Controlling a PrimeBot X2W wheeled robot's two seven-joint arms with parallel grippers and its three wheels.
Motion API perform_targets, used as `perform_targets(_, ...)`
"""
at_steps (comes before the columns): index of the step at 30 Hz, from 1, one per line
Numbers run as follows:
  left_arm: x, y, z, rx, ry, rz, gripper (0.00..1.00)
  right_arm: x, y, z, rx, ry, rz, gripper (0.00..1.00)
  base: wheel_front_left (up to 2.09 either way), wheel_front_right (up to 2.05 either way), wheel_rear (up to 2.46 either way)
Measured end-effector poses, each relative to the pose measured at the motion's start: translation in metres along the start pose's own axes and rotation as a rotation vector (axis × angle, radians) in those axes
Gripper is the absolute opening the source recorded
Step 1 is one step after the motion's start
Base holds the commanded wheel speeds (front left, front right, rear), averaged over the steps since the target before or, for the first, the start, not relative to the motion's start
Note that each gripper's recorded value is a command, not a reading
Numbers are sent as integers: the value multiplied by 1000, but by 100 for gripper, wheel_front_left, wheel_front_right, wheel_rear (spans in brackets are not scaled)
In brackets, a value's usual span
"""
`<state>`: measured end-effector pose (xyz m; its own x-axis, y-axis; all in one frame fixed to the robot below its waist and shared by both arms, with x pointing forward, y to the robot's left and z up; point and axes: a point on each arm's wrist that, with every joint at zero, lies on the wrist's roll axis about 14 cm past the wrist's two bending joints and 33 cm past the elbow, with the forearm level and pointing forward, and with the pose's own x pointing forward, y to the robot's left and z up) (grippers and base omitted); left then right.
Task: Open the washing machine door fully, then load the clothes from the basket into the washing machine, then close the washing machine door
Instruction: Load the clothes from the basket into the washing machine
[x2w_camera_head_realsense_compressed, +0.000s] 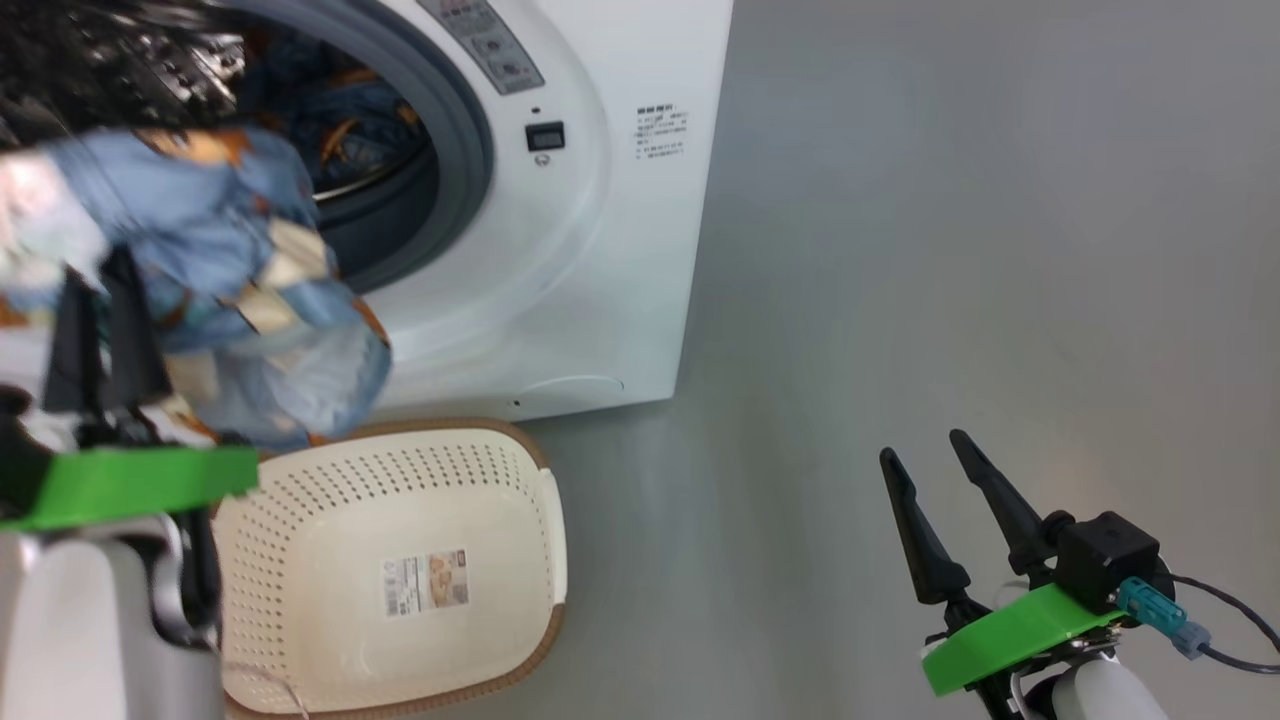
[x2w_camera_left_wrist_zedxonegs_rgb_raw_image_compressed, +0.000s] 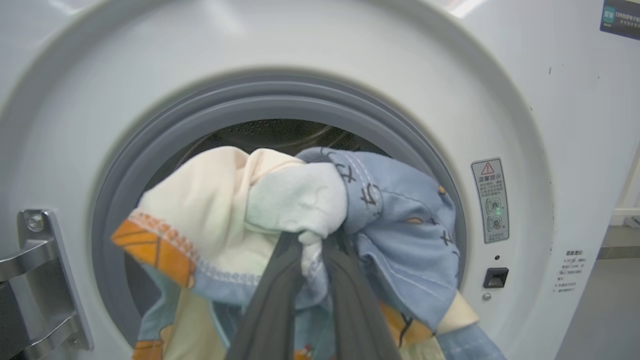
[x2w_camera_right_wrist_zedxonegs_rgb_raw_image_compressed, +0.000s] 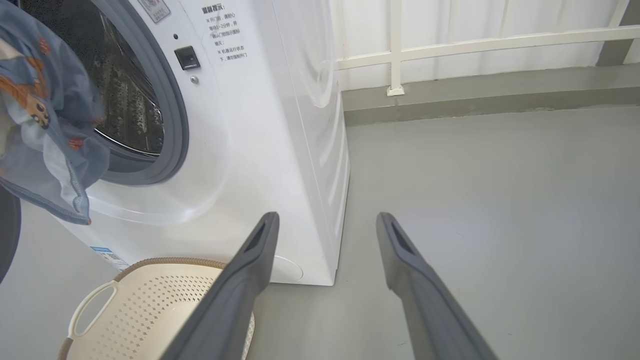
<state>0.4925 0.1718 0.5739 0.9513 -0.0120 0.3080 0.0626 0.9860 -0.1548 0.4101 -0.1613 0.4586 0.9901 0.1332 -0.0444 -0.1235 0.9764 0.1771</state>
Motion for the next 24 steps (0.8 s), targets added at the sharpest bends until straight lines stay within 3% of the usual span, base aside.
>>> perform_targets(12, 63, 16, -25, -12, -31, 44, 0, 19, -18, -28, 2, 64, -35, 100, 0, 0, 0)
perform_targets(24, 113, 24, -127, -42, 128, 51, 0, 51, -30, -73, 6, 144, -41, 100, 0, 0, 0)
